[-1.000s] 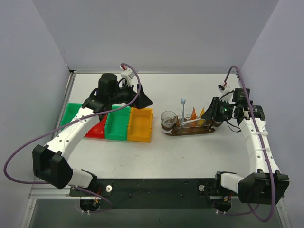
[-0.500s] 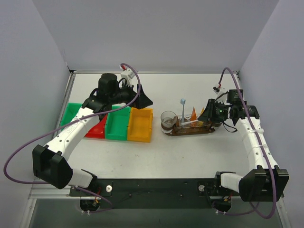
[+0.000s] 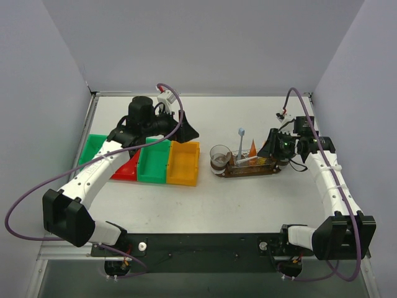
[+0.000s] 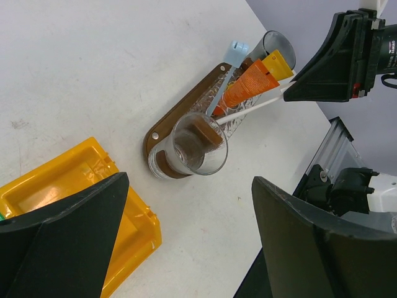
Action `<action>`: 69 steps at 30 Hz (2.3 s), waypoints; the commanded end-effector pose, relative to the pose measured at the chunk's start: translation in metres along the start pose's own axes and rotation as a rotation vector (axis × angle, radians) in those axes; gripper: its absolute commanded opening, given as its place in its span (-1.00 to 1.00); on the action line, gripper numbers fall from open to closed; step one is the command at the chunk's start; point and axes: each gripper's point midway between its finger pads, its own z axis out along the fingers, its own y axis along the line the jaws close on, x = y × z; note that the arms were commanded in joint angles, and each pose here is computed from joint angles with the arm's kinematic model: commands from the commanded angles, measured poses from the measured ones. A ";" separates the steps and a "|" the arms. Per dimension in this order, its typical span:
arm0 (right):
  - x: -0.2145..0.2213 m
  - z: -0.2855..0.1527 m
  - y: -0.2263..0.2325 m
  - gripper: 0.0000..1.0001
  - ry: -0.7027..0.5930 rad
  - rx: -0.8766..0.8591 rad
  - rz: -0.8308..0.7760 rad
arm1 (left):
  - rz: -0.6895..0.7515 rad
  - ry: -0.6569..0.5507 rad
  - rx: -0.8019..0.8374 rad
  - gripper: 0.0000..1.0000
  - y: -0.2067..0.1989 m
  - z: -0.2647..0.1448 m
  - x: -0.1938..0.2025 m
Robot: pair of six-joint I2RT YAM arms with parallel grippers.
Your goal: Prepare toiletry sets of a toothbrush and toothpaste on the tray
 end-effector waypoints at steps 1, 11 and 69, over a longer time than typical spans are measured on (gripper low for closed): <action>0.002 0.005 0.001 -0.70 0.008 -0.005 -0.012 | 0.028 -0.053 0.016 0.82 -0.008 -0.007 -0.015; 0.001 0.000 0.004 -0.26 -0.013 -0.007 -0.021 | 0.025 -0.054 0.013 0.82 -0.006 -0.008 -0.012; -0.086 -0.107 0.018 0.07 -0.384 0.145 0.007 | -0.080 -0.344 -0.394 0.86 0.025 -0.093 -0.051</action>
